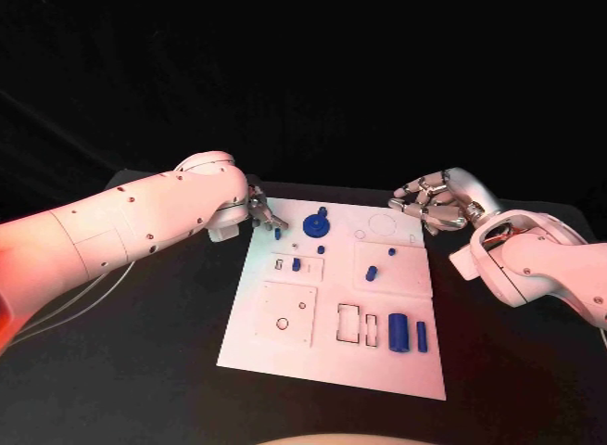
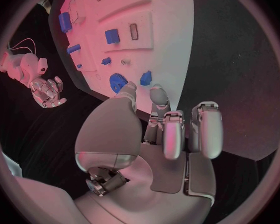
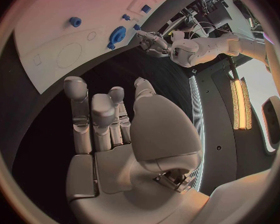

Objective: Assemble the parts on the task board

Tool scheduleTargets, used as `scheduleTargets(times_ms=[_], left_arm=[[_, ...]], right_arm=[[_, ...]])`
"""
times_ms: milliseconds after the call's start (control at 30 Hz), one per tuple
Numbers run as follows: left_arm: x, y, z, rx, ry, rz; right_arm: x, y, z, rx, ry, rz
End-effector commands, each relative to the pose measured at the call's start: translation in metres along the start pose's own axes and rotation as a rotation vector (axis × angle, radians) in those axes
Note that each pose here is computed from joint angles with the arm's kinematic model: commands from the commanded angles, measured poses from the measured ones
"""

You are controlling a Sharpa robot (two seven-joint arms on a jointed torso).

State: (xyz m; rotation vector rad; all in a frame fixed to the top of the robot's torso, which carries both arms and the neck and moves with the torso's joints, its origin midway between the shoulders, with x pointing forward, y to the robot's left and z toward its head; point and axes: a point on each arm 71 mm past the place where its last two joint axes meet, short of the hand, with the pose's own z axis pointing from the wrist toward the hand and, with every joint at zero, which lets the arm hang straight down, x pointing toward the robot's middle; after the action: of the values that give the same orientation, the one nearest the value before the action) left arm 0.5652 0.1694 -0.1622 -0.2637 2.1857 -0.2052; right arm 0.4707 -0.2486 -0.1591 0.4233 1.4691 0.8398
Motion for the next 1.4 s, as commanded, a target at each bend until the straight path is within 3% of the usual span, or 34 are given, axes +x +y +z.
scheduleTargets(times_ms=[33,1400], left_arm=[[0.0039,-0.0032,0.0001,0.014,0.040,0.020],[0.0042,-0.0036,0.0018,0.011,0.042,-0.009]], right_arm=[[0.0012,0.0004,-0.0001,-0.005,0.006,-0.002],[0.0025,0.0017,-0.0005,-0.008,0.010,0.000]])
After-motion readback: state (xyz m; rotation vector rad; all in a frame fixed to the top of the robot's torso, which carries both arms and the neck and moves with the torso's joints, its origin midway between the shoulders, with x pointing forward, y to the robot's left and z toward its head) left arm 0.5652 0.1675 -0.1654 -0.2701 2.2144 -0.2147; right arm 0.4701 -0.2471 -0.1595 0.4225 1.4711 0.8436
